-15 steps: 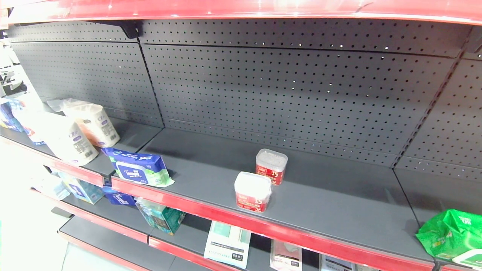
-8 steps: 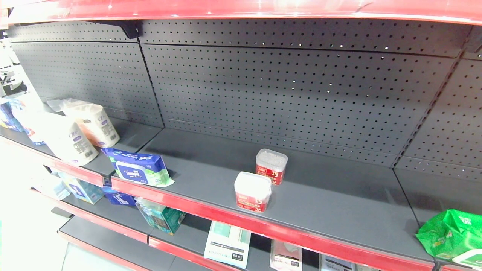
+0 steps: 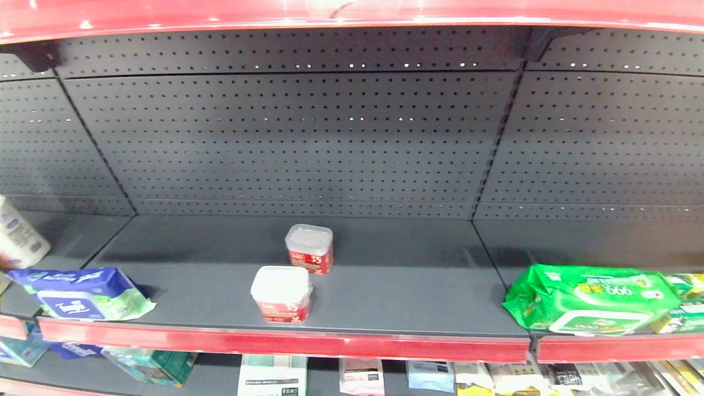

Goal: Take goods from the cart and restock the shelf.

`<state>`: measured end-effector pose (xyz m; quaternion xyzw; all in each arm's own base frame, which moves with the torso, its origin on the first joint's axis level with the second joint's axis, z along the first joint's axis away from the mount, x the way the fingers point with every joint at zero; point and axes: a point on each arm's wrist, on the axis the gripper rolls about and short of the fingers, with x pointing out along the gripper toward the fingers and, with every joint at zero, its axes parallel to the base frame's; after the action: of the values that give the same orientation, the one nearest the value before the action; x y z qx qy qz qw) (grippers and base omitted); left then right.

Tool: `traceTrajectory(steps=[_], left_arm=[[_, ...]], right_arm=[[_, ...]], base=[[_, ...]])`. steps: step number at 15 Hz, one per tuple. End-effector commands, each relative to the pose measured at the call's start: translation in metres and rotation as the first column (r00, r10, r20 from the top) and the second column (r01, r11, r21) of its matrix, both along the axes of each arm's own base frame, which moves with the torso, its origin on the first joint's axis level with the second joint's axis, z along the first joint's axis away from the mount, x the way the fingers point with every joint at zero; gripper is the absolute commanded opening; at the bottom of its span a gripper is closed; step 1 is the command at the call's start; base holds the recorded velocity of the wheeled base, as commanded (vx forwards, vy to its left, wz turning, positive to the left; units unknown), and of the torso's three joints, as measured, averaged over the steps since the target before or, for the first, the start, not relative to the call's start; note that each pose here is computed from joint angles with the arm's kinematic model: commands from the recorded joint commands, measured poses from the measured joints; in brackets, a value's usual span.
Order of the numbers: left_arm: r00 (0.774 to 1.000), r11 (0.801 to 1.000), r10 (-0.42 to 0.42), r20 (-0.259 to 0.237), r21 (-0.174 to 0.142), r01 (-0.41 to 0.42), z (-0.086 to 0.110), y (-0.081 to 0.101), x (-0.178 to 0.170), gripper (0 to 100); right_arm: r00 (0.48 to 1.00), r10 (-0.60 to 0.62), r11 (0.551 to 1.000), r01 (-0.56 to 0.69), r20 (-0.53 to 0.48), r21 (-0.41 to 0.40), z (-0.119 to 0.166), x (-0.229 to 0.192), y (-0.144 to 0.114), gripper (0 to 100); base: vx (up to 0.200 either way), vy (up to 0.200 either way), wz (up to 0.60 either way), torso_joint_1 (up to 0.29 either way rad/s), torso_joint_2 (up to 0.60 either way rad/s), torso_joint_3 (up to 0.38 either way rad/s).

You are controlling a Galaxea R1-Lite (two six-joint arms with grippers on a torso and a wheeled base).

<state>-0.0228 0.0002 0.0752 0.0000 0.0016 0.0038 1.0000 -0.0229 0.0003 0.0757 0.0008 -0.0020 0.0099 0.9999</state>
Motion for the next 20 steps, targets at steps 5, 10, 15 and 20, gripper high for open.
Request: traceTrajectory(steps=[5,10,15,20], left_arm=[[1.0,1.0,0.0,-0.001,0.0,0.0,0.0,0.0,0.0,100],[0.999,0.999,-0.035,0.003,0.005,0.035,0.001,-0.001,0.0,100],[0.985,0.983,0.095,-0.146,-0.142,-0.116,0.138,0.002,0.071,100],[0.824,0.961,0.225,-0.52,-0.018,-0.275,0.094,0.009,0.139,100]], right_arm=[[1.0,0.002,1.0,-0.002,-0.001,0.0,0.0,0.0,0.0,100],[1.0,0.002,1.0,-0.002,-0.001,0.001,0.0,0.0,0.0,100],[1.0,0.002,1.0,-0.002,-0.001,0.003,0.0,0.0,0.0,100],[1.0,0.002,1.0,-0.002,-0.001,0.001,0.0,0.0,0.0,100]], base=[[0.0,0.0,-0.36,0.0,0.0,0.002],[0.0,0.0,0.0,0.0,0.0,0.0],[0.0,0.0,0.0,0.0,0.0,0.0],[0.0,0.0,0.0,0.0,0.0,0.0]])
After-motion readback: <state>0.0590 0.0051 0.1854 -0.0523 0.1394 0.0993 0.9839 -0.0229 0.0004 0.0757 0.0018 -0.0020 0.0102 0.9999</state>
